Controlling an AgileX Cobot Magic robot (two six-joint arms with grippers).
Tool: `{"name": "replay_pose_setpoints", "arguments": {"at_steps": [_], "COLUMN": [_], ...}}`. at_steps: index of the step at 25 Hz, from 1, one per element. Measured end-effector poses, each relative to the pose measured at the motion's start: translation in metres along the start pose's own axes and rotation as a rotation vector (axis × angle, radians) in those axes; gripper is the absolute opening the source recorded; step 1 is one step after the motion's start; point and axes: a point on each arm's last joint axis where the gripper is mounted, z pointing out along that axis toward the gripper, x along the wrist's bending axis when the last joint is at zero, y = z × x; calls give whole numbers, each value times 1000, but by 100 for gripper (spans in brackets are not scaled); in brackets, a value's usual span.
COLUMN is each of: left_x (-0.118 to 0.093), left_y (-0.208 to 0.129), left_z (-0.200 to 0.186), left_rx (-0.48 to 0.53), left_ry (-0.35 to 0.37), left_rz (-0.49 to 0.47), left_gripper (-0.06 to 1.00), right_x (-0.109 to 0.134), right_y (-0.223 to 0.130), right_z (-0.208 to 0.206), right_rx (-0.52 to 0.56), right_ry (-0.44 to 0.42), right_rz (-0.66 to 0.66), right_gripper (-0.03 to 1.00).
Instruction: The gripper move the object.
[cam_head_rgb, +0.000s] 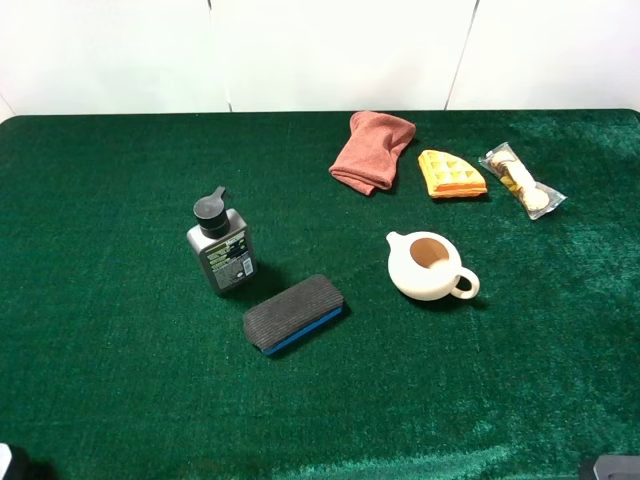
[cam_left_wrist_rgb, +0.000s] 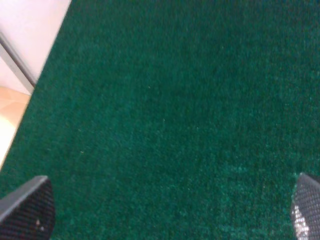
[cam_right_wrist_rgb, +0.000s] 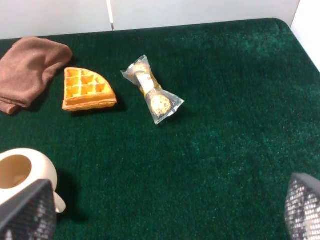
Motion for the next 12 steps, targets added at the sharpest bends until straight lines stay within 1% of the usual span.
{"name": "replay_pose_setpoints", "arguments": {"at_steps": [3,5,9,12], "left_x": [-2,-2,-1,-1], "left_y": [-13,-16,-21,-22], "left_z": [9,8,1,1], "left_rx": [-20,-60,-134,-139], "left_ry": [-29,-46,-56,-57], "left_rz": [0,15,39,42], "left_gripper": [95,95,95,95], "right_x": [0,0,0,0], "right_y": [0,0,0,0], "right_z": [0,0,0,0], "right_rx": [0,0,0,0], "right_ry": [0,0,0,0], "right_rz": [0,0,0,0], "right_gripper": [70,70,70,70]}}
